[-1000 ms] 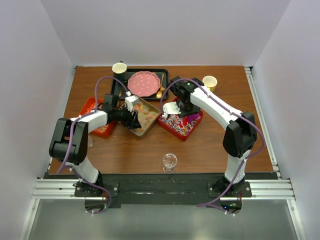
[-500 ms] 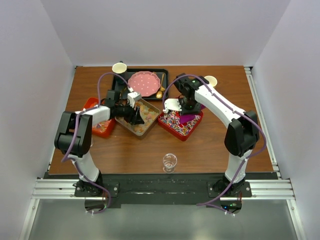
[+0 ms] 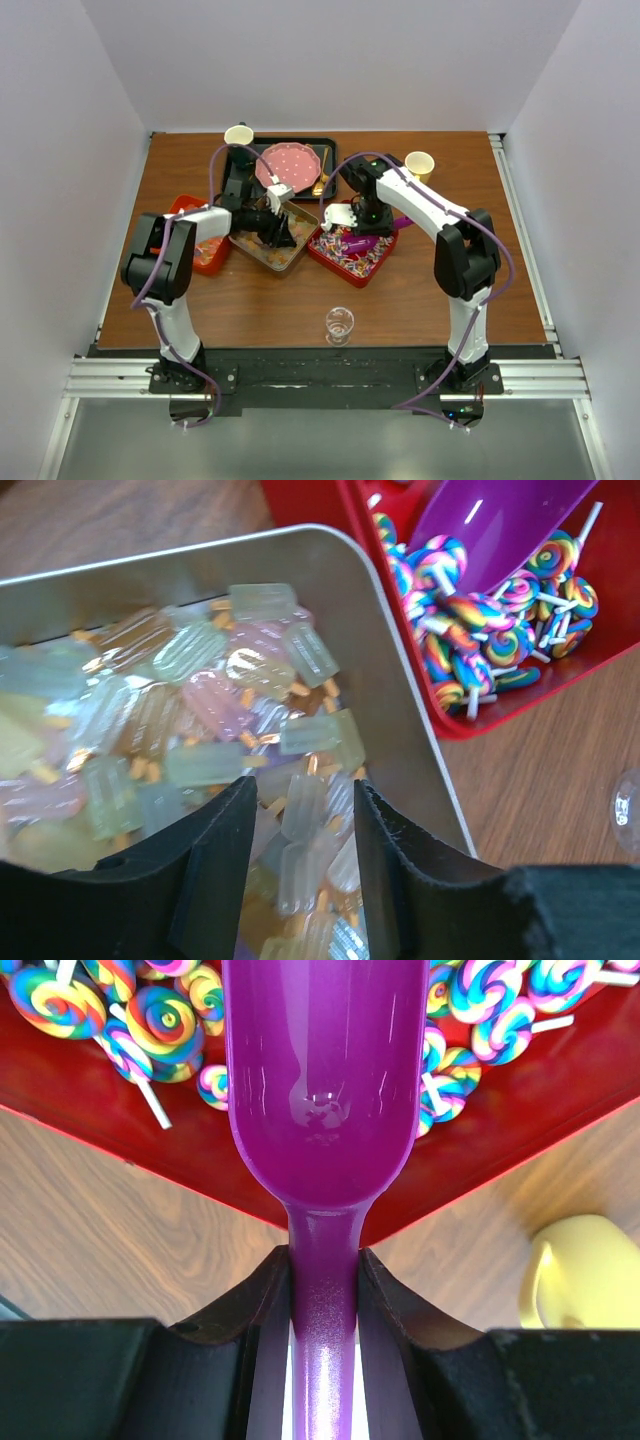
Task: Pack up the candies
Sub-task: Scoop the fake candies from the storage box.
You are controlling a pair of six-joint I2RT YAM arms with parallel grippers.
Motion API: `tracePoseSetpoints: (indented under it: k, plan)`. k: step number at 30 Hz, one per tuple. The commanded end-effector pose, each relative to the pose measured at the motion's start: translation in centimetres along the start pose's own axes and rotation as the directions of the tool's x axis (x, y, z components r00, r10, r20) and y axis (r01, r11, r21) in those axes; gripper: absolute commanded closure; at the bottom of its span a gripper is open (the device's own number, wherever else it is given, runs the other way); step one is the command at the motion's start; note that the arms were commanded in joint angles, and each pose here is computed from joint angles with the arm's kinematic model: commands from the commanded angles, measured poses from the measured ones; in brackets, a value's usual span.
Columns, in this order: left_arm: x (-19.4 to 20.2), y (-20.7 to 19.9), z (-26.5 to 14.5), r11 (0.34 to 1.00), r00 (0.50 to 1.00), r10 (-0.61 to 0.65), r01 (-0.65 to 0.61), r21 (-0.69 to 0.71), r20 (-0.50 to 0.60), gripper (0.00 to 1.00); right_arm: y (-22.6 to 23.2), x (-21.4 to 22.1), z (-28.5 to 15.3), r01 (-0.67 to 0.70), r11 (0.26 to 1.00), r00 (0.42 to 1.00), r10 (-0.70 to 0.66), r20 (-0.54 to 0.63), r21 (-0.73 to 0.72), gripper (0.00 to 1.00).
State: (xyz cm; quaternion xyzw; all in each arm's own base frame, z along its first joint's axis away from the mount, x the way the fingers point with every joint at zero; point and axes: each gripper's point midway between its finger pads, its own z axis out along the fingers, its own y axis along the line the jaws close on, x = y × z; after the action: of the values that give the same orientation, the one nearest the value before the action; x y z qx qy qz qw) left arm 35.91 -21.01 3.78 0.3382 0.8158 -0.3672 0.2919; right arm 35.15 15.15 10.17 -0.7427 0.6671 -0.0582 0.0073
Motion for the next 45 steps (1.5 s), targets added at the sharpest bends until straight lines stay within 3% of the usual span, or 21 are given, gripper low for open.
tracePoseSetpoints:
  k: [1, 4, 9, 22, 32, 39, 43, 45]
  plan:
    - [-0.8, -1.2, 1.2, 0.998, 0.998, 0.057, -0.058, 0.035, 0.021, 0.54, 0.4, -2.1, -0.1, -0.073, 0.997, 0.994, 0.073, 0.076, -0.01, 1.0]
    - [-0.6, -2.0, 2.0, 0.997, 0.999, 0.05, -0.051, 0.054, 0.02, 0.55, 0.6, -2.4, 0.0, -0.117, 0.993, 0.99, 0.117, 0.083, 0.0, 1.0]
    - [-0.6, -3.0, 3.0, 0.996, 1.0, 0.028, -0.028, 0.08, 0.01, 0.57, 1.5, -4.0, -0.4, -0.075, 0.996, 0.993, 0.07, 0.1, 0.05, 1.0]
    - [-1.7, -3.3, 3.8, 0.995, 0.999, 0.02, -0.023, 0.092, 0.03, 0.59, 3.6, -7.2, 1.8, -0.215, 0.975, 0.961, 0.222, 0.166, -0.056, 1.0]
    - [-1.9, -3.1, 3.7, 0.996, 0.999, 0.033, -0.035, 0.079, 0.035, 0.59, 0.5, -9.8, 3.2, -0.159, 0.966, 0.934, 0.081, 0.347, 0.202, 1.0]
    - [-2.5, -3.1, 3.3, 0.997, 0.999, 0.031, -0.034, 0.073, 0.042, 0.59, -0.4, -11.0, 2.1, -0.083, 0.966, 0.928, -0.015, 0.371, 0.246, 1.0]
    - [-2.8, -2.7, 3.1, 0.998, 0.998, 0.013, -0.017, 0.066, 0.054, 0.59, 1.1, -12.8, 3.4, -0.035, 0.985, 0.916, -0.035, 0.399, 0.168, 1.0]
    - [-2.7, -2.6, 3.2, 0.998, 0.999, 0.009, -0.013, 0.069, 0.052, 0.59, 2.5, -13.0, 4.3, -0.079, 0.995, 0.918, 0.052, 0.393, 0.053, 1.0]
